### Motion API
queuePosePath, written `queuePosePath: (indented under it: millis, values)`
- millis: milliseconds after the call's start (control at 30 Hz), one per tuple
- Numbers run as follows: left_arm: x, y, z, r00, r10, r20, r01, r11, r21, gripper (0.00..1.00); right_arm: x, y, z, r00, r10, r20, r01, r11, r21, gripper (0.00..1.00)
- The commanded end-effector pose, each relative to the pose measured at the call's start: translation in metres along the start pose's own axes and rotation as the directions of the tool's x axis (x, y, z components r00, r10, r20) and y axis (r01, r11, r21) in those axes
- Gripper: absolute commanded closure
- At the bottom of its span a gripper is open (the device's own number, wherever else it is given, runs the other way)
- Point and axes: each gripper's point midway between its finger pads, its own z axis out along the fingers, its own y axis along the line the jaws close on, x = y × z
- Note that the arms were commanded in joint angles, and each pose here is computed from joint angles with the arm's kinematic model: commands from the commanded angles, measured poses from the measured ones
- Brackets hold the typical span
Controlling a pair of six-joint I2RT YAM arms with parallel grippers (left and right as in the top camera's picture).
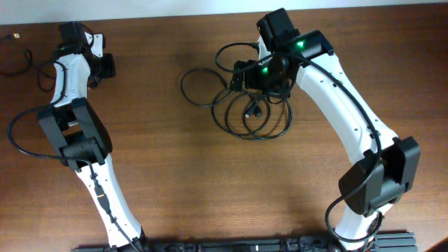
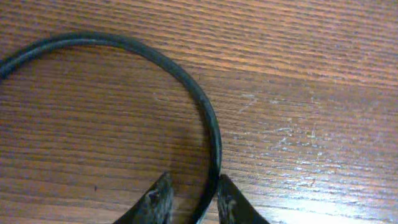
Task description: Untangle cables
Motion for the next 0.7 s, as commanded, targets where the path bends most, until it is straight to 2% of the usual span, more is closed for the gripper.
queuePosePath:
  millis: [0,67,200,300,467,500,533,567,667]
  values:
    - [0.019,-0.007,0.022,0.998,0.001,-0.058,0.001,1.000,0.028,0.93,-0.004,-0.002,0.000,1.000,-0.009,0.009,0.009,1.000,0.010,0.02]
    - [0.014,-0.006,0.023,0.999,-0.016,-0.038,0.017,1.000,0.023,1.00,-0.004,-0.002,0.000,1.000,-0.009,0.009,0.009,1.000,0.010,0.01]
    - [-0.025,-0.001,0.014,0.982,-0.163,0.095,0.161,0.986,0.032,1.00,-0.004,-0.002,0.000,1.000,-0.009,0.009,0.009,1.000,0.010,0.02]
    - [-0.073,-0.008,-0.010,0.957,-0.164,0.241,0.142,0.984,0.106,1.00,-0.004,-0.002,0.000,1.000,-0.009,0.009,0.009,1.000,0.010,0.02]
    - [-0.145,0.000,-0.069,0.872,-0.145,0.467,0.112,0.989,0.097,1.00,-0.004,-0.002,0.000,1.000,-0.009,0.009,0.009,1.000,0.010,0.02]
    - [-0.147,0.000,-0.070,0.868,-0.143,0.476,0.110,0.989,0.096,0.69,-0.004,-0.002,0.000,1.000,-0.009,0.009,0.009,1.000,0.010,0.02]
    - [-0.146,0.000,-0.070,0.869,-0.143,0.473,0.111,0.989,0.096,0.12,-0.004,-0.002,0.000,1.000,-0.009,0.009,0.009,1.000,0.010,0.02]
    - [-0.144,0.000,-0.066,0.875,-0.145,0.462,0.113,0.989,0.097,0.01,-0.004,-0.002,0.000,1.000,-0.009,0.009,0.009,1.000,0.010,0.02]
    - [-0.135,-0.002,-0.062,0.892,-0.147,0.427,0.116,0.988,0.098,0.01,-0.004,-0.002,0.000,1.000,-0.009,0.009,0.009,1.000,0.010,0.02]
